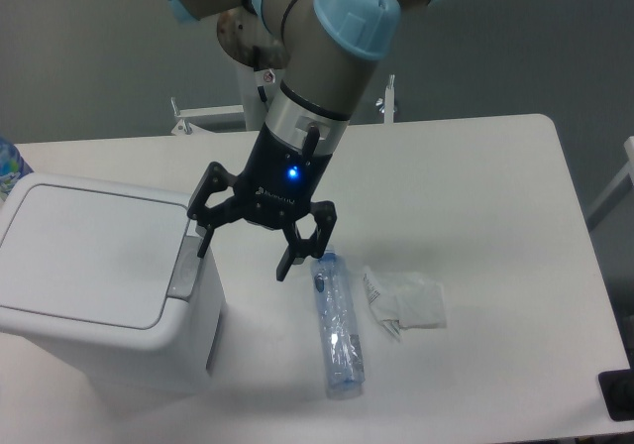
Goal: Open the trash can
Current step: 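Lower the gripper finger onto the grey button on the lid, then press the grey lid button down with the gripper finger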
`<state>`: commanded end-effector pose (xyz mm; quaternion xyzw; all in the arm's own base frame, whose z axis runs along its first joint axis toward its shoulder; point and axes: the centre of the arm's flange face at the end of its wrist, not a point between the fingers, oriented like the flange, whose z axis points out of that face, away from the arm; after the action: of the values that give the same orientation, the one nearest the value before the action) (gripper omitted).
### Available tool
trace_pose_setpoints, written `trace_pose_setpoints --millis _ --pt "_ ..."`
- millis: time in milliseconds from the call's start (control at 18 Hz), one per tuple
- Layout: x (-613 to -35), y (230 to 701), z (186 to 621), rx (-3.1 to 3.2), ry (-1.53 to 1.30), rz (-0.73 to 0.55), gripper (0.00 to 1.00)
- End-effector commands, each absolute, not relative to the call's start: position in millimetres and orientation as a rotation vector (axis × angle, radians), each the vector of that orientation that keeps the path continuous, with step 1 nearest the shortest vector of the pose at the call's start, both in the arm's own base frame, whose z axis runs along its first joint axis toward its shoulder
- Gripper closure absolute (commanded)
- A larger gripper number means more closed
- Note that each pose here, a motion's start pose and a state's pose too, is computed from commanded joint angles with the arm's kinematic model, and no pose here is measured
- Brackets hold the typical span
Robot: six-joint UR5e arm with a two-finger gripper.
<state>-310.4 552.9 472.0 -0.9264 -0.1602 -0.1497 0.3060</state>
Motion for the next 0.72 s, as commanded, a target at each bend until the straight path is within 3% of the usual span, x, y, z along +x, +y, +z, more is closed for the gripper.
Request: trace_pose_setpoints --millis 722 --pt "-305 566 464 -2.444 -0.381 -0.374 0.0"
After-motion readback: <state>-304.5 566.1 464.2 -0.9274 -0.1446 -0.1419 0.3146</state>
